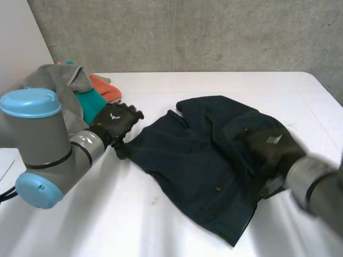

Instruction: Fold the laundry.

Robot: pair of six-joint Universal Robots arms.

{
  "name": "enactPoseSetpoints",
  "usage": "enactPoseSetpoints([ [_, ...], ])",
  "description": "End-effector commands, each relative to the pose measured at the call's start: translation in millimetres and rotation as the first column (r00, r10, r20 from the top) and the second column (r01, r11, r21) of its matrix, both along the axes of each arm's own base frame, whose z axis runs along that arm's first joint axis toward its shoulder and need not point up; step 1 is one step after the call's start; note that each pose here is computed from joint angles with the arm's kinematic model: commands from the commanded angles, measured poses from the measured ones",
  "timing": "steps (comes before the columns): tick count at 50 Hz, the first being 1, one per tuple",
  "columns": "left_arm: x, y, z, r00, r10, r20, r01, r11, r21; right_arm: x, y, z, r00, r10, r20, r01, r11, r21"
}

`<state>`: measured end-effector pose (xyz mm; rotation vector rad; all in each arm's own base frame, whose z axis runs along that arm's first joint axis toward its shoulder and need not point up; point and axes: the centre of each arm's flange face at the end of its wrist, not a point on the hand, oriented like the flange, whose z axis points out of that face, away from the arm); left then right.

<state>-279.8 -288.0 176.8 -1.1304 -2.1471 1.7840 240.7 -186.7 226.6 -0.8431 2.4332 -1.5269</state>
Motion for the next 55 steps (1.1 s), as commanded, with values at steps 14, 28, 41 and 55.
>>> enactPoseSetpoints([
  [14, -11, -41, -63, 0.991, -0.1, 0.094, 0.097, 0.995, 0.028, 37, 69, -92, 0.98, 0.143, -0.137, -0.15, 0.988, -0.045],
  [28, -20, -27, 18, 0.999, -0.003, 0.052, 0.012, 0.987, -0.159, 45, 33, -43, 0.979, 0.078, -0.188, -0.132, 0.946, -0.296],
  [41, 9, 56, 235, 0.936, -0.075, -0.344, -0.13, 0.834, -0.536, 3, 3, 187, 0.997, -0.073, -0.008, 0.048, 0.729, -0.683],
  [55, 43, 115, 328, 0.845, -0.138, -0.516, -0.299, 0.679, -0.671, -12, 32, 256, 0.993, -0.001, 0.121, 0.092, 0.653, -0.752],
])
